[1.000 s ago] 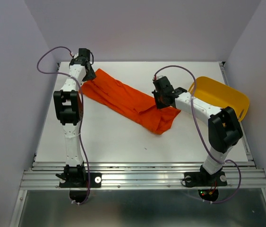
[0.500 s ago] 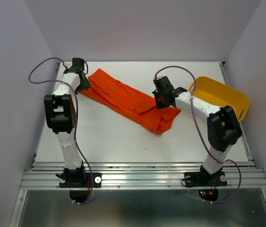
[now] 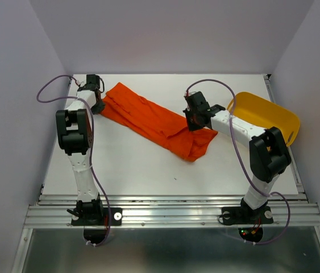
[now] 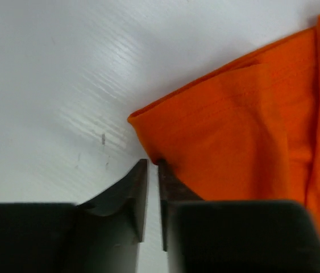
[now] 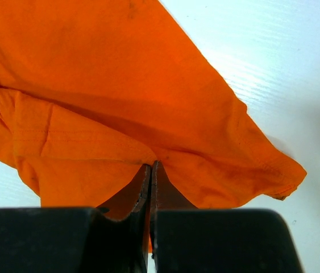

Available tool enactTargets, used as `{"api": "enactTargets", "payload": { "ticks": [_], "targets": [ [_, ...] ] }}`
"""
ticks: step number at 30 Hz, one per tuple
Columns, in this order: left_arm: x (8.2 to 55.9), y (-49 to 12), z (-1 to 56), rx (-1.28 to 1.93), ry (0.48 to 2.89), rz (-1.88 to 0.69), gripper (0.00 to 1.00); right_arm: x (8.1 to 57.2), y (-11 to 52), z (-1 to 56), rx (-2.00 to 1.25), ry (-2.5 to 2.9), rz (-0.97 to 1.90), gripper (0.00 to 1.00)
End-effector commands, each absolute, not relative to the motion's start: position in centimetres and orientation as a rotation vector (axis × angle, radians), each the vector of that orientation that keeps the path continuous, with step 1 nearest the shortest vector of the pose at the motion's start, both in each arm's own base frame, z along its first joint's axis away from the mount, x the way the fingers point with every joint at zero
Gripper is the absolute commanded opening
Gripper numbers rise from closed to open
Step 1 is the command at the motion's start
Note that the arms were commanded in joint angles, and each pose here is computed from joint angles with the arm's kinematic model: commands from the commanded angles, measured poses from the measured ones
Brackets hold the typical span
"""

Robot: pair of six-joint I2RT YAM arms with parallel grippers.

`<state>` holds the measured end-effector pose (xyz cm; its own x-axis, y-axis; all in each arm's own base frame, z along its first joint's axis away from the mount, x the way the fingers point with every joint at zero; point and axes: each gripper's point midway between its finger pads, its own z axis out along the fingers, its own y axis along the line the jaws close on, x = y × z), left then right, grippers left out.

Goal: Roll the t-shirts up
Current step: Fold the T-shirt at the center of the board.

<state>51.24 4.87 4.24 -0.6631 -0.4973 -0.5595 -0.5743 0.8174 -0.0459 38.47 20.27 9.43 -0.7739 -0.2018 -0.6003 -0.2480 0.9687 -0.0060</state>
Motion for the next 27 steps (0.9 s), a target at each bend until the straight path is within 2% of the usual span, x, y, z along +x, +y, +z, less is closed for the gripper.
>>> {"api": "enactTargets", "payload": {
  "ticks": [1,17,19,20,21,23,24,27],
  "targets": [
    [52.9,5.3,5.0,-0.769,2.402,0.181,0.00,40.2,20.4,11.0,-0.302,2.420,0.129,0.01],
    [53.1,5.1,5.9,-0.712,2.401,0.164,0.00,44.8,19.4,8.8,-0.264,2.450,0.009,0.02],
    [53.1,5.1,5.9,-0.708,2.400,0.166,0.00,44.8,19.4,8.6,-0.255,2.455,0.002,0.13],
    [53.1,5.1,5.9,-0.704,2.403,0.166,0.00,44.7,19.2,8.5,-0.252,2.459,-0.005,0.30],
    [53.1,5.0,5.9,-0.698,2.405,0.165,0.00,44.6,19.2,8.6,-0.247,2.457,-0.005,0.58],
    [53.1,5.0,6.1,-0.689,2.414,0.158,0.00,44.4,19.0,9.4,-0.226,2.445,0.000,0.68],
    [53.3,5.0,6.4,-0.688,2.408,0.156,0.04,44.3,18.9,10.5,-0.216,2.424,0.009,0.69],
    [53.3,5.1,7.5,-0.687,2.389,0.166,0.35,43.6,18.8,11.9,-0.179,2.409,0.040,0.69]
  ]
}}
